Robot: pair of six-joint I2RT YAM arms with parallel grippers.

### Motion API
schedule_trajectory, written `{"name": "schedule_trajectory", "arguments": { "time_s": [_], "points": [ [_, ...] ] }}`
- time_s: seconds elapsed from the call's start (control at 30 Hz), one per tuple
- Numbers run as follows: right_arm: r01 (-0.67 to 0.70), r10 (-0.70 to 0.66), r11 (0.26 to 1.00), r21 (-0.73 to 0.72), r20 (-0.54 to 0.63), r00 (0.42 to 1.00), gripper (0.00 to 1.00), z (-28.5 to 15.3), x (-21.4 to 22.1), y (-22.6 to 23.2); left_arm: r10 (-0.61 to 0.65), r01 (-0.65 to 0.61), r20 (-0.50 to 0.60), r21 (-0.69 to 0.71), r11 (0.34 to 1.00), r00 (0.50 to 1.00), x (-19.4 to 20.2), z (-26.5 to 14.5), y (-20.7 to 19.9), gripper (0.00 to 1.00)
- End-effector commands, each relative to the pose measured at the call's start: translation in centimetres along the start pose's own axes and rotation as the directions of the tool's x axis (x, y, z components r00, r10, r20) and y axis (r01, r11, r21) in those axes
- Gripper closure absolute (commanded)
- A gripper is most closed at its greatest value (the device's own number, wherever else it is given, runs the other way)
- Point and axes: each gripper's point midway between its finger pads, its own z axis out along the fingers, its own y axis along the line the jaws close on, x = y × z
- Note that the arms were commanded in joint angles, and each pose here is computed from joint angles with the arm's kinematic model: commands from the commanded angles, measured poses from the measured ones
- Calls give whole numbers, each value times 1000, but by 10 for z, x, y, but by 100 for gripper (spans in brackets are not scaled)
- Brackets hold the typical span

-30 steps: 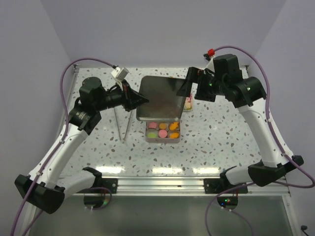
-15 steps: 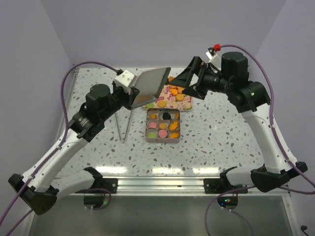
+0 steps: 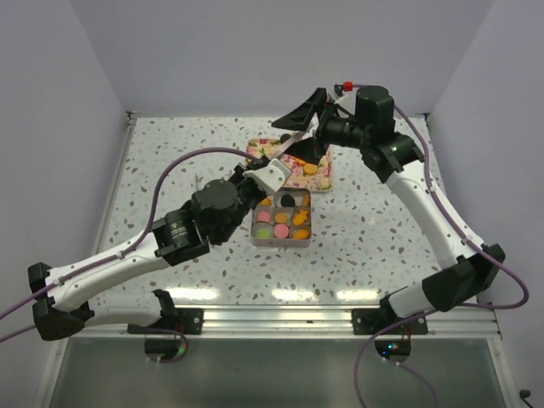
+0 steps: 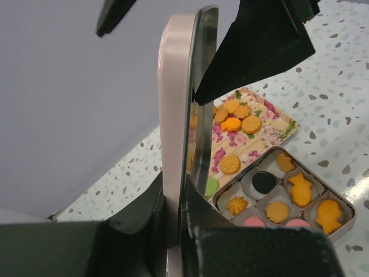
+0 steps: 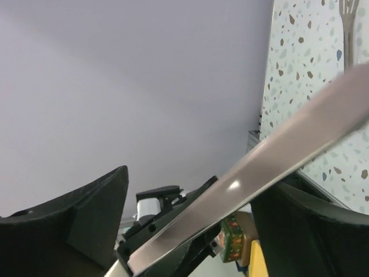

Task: Pack the cookies

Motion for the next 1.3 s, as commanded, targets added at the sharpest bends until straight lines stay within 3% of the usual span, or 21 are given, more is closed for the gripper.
{"name": "schedule_trajectory", "arguments": {
  "time_s": [0.0,0.03,0.07,0.13,0.17,0.23,0.27,0.3,0.37,0.4,0.47,0.5,0.6,0.7,0.9,1.0,1.07,1.13,1.2,1.27],
  "points": [
    [11,-12,997,-81,-14,1000,17,-8,5,23,15,7,116,-189,982,993,-51,-15,30,100],
    [8,-9,997,-77,-15,1000,26,-6,4,21,60,-37,108,-202,979,992,-54,-20,27,100],
    [2,-4,997,-81,-21,1000,45,-7,5,21,72,-49,108,-208,977,991,-54,-19,22,100],
    [-1,0,997,-76,-21,1000,61,-5,4,18,121,-101,82,-218,971,989,-52,-21,18,100],
    [0,-1,997,-79,-20,1000,75,-6,4,20,137,-119,67,-219,968,988,-50,-19,15,100],
    [2,-4,997,-80,-18,1000,84,-6,4,20,152,-138,48,-221,965,987,-47,-19,12,100],
    [7,-8,997,-80,-15,1000,93,-7,4,21,165,-155,32,-213,965,986,-44,-18,8,98],
    [5,-6,997,-71,-15,1000,99,-7,4,18,157,-149,26,-205,967,987,-43,-17,7,90],
    [14,-15,998,-65,-12,1000,100,-7,4,16,192,-191,-5,-150,970,981,-39,-18,-2,75],
    [8,-9,999,-54,-13,1000,100,-7,4,13,178,-177,-8,-140,974,984,-39,-17,-3,58],
    [16,-16,999,-50,-9,1000,100,-7,3,11,194,-195,-24,-106,975,981,-37,-19,-6,40],
    [16,-16,999,-49,-9,1000,100,-8,3,10,199,-201,-31,-94,975,980,-37,-20,-7,19],
    [32,-32,999,-31,3,999,100,-10,-5,5,175,-177,-42,-53,983,984,-35,-28,-5,0],
    [65,-65,998,1,27,998,100,-16,-19,-4,144,-144,-17,17,989,989,-41,-39,-4,0],
    [179,-184,980,92,52,982,100,-34,-42,-37,-169,152,82,181,972,982,-63,-58,13,0],
    [180,-184,979,93,43,982,100,-39,-41,-61,-228,221,30,150,964,973,-40,-44,28,0],
    [148,-152,985,87,36,988,100,-43,-34,-79,-217,229,-89,157,961,972,-6,-20,27,3],
    [168,-169,985,49,33,985,100,-47,-30,-79,-292,319,-156,189,929,944,16,-3,30,5],
    [164,-165,986,26,14,986,100,-45,-24,-91,-411,430,-143,159,888,900,25,13,49,6],
    [133,-133,991,1,0,991,100,-45,-18,-101,-490,506,-129,256,824,862,30,22,42,5]
  ]
}}
